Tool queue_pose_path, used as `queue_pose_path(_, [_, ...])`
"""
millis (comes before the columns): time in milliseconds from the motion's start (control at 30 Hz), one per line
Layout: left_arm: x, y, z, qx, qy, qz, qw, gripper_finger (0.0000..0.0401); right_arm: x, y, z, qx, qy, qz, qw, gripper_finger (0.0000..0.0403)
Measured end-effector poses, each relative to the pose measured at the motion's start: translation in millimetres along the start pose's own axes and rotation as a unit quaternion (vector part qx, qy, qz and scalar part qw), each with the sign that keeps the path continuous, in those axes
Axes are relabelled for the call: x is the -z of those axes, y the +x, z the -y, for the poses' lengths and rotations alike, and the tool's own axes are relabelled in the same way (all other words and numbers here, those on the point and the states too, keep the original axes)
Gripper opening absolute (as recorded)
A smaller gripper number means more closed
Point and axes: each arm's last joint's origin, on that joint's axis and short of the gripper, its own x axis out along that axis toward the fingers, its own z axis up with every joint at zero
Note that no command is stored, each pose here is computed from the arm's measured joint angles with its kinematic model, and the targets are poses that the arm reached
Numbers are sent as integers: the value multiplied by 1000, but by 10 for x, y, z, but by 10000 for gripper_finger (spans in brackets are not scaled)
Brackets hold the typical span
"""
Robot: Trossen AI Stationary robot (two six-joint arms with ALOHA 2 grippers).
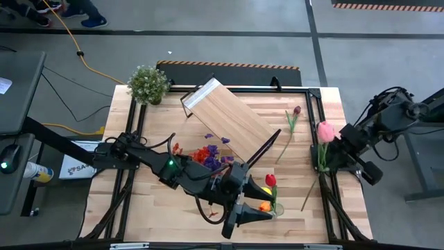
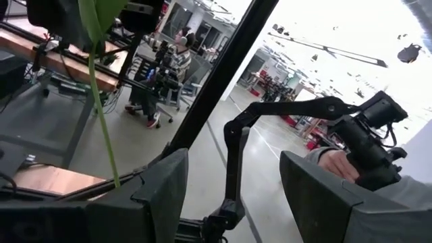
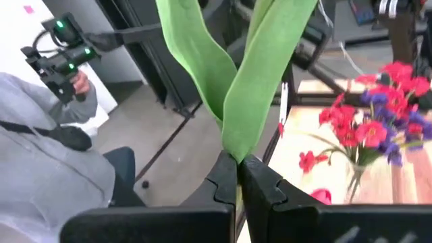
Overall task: Pick and place flowers into a vace then onto a shelf
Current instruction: Put the pink tulip into the right transparent vase
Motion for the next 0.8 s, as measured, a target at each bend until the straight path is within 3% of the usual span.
queue_pose_path(367, [71,-9,-16,-30,-44,-23,998,266,160,408,-155,30,-32,-70,997,0])
queue_pose_path(567, [135,-42,84,-46,-43,-17,998,266,270,621,-301,66,-72,-82,992,0])
queue_pose_path(800, [252,-109,295,-28,-23,-28,999,266,379,660,-470,118,-116,-66,984,0])
